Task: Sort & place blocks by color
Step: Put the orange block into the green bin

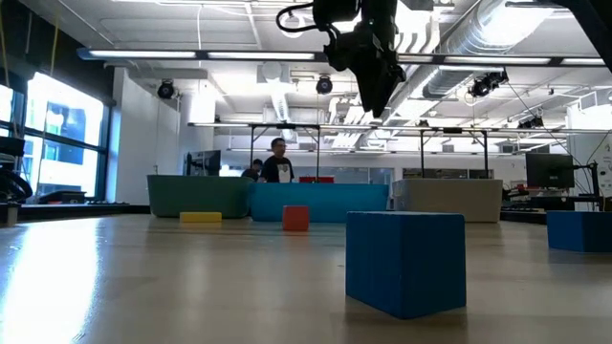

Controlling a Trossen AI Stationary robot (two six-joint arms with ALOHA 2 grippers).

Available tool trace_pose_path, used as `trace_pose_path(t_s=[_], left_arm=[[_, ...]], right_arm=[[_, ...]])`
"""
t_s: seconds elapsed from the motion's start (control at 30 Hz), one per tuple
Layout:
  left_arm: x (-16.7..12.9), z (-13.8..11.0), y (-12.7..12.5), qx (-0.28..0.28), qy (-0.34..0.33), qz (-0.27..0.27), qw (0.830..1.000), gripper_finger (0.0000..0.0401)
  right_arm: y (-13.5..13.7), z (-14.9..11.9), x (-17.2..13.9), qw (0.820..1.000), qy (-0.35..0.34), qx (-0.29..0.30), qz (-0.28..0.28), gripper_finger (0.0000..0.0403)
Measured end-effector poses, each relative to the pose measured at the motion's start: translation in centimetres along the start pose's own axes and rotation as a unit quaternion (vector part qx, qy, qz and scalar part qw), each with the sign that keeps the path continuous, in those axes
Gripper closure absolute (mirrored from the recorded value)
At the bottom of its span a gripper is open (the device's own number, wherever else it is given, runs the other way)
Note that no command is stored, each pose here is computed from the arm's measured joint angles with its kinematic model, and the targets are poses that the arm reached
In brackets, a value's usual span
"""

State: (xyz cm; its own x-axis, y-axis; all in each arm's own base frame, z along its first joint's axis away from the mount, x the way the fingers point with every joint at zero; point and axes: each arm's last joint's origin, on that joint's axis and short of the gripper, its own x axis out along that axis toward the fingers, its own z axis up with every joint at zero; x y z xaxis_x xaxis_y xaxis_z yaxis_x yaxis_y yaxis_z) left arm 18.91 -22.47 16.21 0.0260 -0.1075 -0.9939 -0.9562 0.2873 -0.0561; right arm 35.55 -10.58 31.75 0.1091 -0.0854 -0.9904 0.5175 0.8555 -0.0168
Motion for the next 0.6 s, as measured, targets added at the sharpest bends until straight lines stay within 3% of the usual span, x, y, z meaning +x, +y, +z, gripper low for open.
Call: trace_pose_path(t_s=[0.23,0.6], left_arm=[[1.1,-0.4,0.1,0.005,0.006,0.022,1.000,0.0222],[1.4,-0.7,-0.2,-0.006,0.019,0.012,1.000,0.0224]], right_arm=[[0.0,0.0,0.0,1.000,0.000,0.000,0.000,0.0220],[0.0,0.0,0.0,1.000,0.000,0.004,0.001,0.0220]])
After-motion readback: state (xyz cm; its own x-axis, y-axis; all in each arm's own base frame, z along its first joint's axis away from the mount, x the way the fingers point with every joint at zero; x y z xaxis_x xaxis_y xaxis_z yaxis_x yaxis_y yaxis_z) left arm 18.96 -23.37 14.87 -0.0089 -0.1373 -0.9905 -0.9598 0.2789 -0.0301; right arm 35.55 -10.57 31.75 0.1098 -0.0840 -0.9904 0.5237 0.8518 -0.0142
